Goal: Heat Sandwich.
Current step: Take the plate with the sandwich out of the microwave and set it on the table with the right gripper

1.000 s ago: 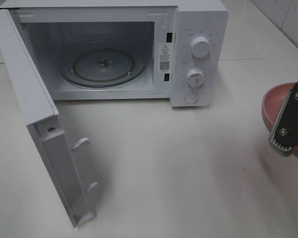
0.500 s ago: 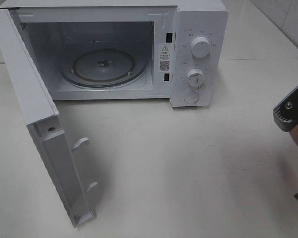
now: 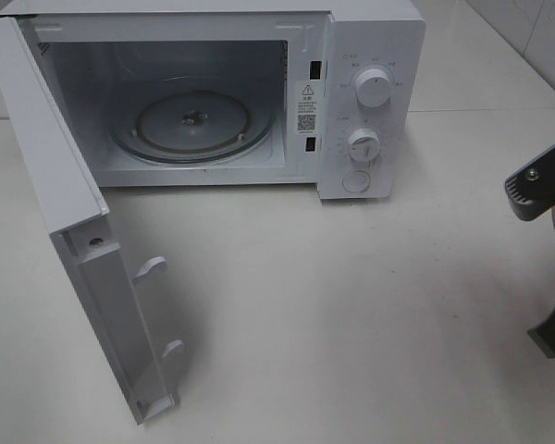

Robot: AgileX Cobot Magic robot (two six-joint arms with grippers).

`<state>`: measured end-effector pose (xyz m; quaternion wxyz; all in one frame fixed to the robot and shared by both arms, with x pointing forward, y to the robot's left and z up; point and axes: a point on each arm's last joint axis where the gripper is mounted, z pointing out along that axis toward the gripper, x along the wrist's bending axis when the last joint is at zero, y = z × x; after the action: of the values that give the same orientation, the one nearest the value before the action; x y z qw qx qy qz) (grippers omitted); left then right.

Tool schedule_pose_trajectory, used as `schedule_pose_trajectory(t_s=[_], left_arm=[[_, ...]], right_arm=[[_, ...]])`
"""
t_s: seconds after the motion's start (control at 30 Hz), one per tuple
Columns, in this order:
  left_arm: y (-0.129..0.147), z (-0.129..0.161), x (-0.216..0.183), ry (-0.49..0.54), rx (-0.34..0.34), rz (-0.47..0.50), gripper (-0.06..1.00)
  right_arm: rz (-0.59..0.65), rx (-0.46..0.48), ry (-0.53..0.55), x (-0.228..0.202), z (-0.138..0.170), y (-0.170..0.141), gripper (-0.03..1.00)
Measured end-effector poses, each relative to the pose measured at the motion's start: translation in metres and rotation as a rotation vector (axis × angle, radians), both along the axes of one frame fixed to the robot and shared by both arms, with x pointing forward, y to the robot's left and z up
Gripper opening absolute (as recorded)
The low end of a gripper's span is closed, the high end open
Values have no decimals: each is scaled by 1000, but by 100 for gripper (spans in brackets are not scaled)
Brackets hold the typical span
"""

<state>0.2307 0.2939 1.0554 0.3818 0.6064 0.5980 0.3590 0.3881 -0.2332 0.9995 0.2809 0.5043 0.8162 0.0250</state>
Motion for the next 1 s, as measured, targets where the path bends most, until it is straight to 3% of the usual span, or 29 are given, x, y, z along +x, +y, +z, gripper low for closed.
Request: schedule_pose_trajectory(t_s=[1.0], left_arm=[[0,0,0,0,0,0,97]], right_arm=[[-83,-85,82,51,-96,30,7]])
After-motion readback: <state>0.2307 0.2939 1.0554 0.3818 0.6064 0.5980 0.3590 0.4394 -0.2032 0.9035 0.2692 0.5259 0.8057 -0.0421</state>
